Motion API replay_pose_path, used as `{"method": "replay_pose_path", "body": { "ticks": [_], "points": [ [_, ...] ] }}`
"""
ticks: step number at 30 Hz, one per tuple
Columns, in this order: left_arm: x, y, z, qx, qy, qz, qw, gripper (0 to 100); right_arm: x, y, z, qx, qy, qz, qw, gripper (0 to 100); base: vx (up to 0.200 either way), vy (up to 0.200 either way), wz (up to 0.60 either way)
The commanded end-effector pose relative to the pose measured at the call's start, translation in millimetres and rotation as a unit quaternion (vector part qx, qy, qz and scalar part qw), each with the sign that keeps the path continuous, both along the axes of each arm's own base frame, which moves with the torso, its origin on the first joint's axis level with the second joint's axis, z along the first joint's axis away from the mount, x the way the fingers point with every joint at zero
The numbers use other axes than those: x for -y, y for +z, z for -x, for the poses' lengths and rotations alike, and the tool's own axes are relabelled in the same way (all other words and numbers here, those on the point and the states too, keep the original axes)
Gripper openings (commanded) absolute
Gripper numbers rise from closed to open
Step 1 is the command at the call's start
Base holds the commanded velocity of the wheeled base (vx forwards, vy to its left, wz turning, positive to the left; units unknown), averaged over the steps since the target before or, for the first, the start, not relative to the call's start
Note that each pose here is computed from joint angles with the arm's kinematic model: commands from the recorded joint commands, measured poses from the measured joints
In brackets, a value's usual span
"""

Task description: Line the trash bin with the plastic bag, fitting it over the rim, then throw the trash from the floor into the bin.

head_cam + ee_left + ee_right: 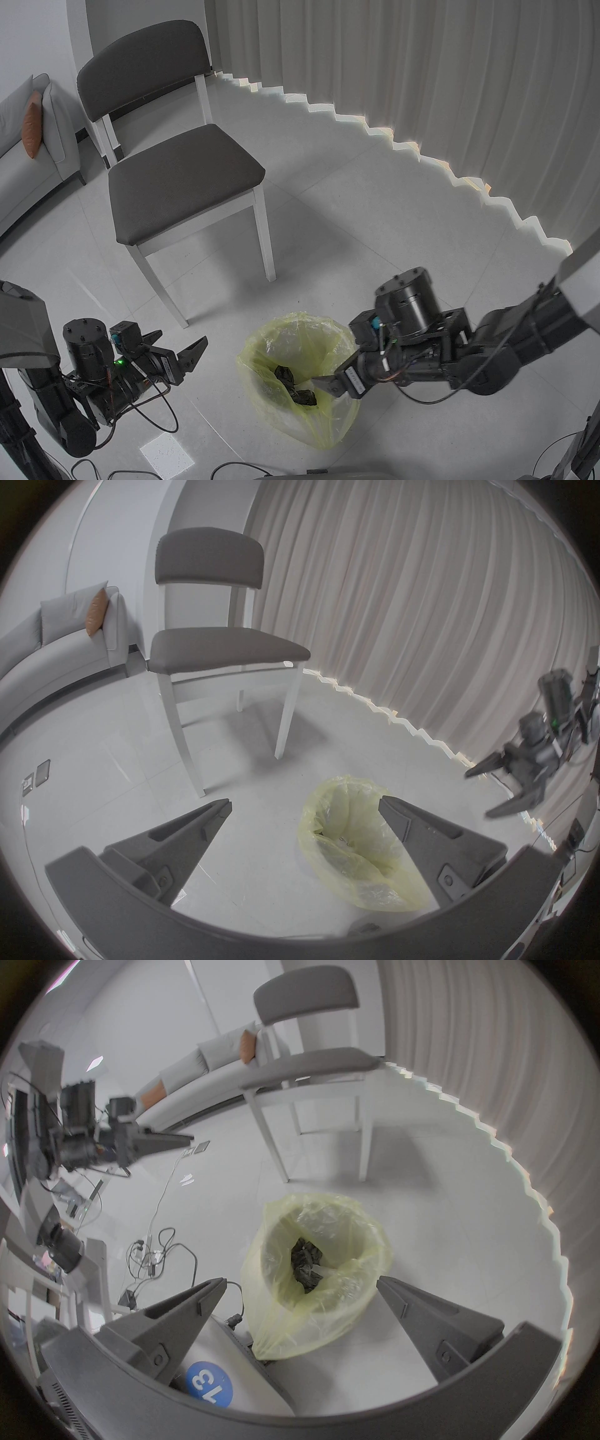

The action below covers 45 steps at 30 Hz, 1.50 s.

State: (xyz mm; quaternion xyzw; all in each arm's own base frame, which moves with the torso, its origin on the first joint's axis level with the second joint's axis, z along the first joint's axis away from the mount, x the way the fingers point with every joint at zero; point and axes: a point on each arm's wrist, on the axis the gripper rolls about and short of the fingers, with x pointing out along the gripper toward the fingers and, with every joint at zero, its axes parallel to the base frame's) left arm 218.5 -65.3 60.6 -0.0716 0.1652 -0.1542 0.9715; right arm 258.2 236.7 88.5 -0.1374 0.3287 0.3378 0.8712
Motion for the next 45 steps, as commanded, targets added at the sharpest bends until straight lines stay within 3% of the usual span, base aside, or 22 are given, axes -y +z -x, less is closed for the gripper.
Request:
{"method": "replay_pose_path", "body": {
  "ticks": [1,7,15,24,45],
  "points": [
    [-14,22,21,0.035,0.023,0.026,0.9988,100,-48,-72,-28,-0.025,0.042,0.045,0.9978,100,0.0,0.0,0.0],
    [-18,23,23,0.031,0.037,0.042,0.998,100,-72,-89,-53,-0.019,0.062,0.026,0.9975,100,0.0,0.0,0.0],
    [-21,22,22,0.025,0.048,0.052,0.9972,100,-92,-114,-73,-0.03,0.067,0.04,0.9965,100,0.0,0.0,0.0],
    [-21,23,22,0.026,0.047,0.058,0.9969,100,-92,-138,-76,-0.046,0.064,0.052,0.9955,100,0.0,0.0,0.0],
    [-20,15,18,0.007,0.046,0.054,0.9974,100,-107,-145,-61,-0.05,0.086,0.056,0.9934,100,0.0,0.0,0.0]
  ]
}}
